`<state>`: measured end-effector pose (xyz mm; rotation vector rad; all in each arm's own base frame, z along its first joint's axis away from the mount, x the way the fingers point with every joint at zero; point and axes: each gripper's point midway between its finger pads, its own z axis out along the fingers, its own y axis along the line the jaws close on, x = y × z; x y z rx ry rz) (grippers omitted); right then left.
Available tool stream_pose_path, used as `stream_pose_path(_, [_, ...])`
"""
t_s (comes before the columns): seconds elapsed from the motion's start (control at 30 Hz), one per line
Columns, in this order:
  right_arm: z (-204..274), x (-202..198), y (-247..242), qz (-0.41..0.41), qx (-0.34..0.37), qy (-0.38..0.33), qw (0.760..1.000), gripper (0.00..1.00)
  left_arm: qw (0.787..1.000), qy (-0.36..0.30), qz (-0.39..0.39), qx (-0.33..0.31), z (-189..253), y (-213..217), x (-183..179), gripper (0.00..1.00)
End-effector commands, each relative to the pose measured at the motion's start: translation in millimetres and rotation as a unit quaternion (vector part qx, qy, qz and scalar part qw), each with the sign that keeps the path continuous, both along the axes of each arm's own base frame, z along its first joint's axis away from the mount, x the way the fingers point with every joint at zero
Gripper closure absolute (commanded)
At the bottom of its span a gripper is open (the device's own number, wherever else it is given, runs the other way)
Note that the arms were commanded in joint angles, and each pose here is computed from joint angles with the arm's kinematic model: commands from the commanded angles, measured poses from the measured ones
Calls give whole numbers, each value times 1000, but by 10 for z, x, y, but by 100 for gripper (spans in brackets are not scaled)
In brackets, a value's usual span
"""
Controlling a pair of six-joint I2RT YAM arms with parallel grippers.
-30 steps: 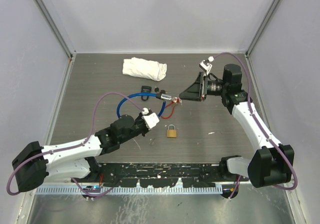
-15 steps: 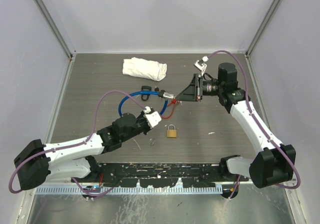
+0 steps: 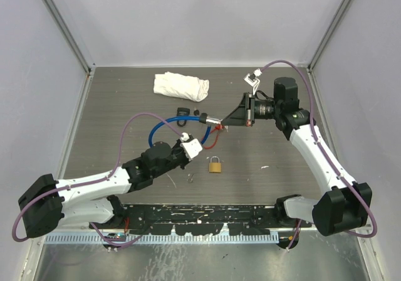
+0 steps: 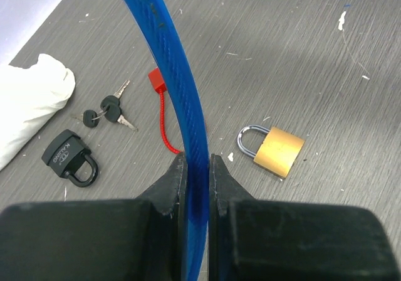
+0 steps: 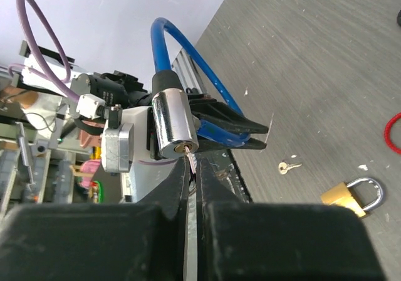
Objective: Lock with the key
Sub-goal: Remove the key from the lock.
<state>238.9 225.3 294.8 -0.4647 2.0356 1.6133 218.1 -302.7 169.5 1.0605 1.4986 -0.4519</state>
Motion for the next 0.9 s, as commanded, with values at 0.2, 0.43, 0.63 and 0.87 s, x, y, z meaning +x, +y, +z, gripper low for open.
stream_pose_path(0.2, [93,-25,68,58,-157,-285,944,99,987,83,-49,-129,552,-302,-113,100])
stream_pose_path(0.43, [54,99,-44,79,-271,-435,855,99,963,176,-113,-170,734,-303,-267,100])
stream_pose_path(0.63, [104,238,-227,85,-330,-504,794,99,933,259,-160,-190,758,-254,-377,100])
stream_pose_path(0.87, [167,252,-291,90,-344,-532,768,99,898,352,-168,-203,668,-240,-362,100])
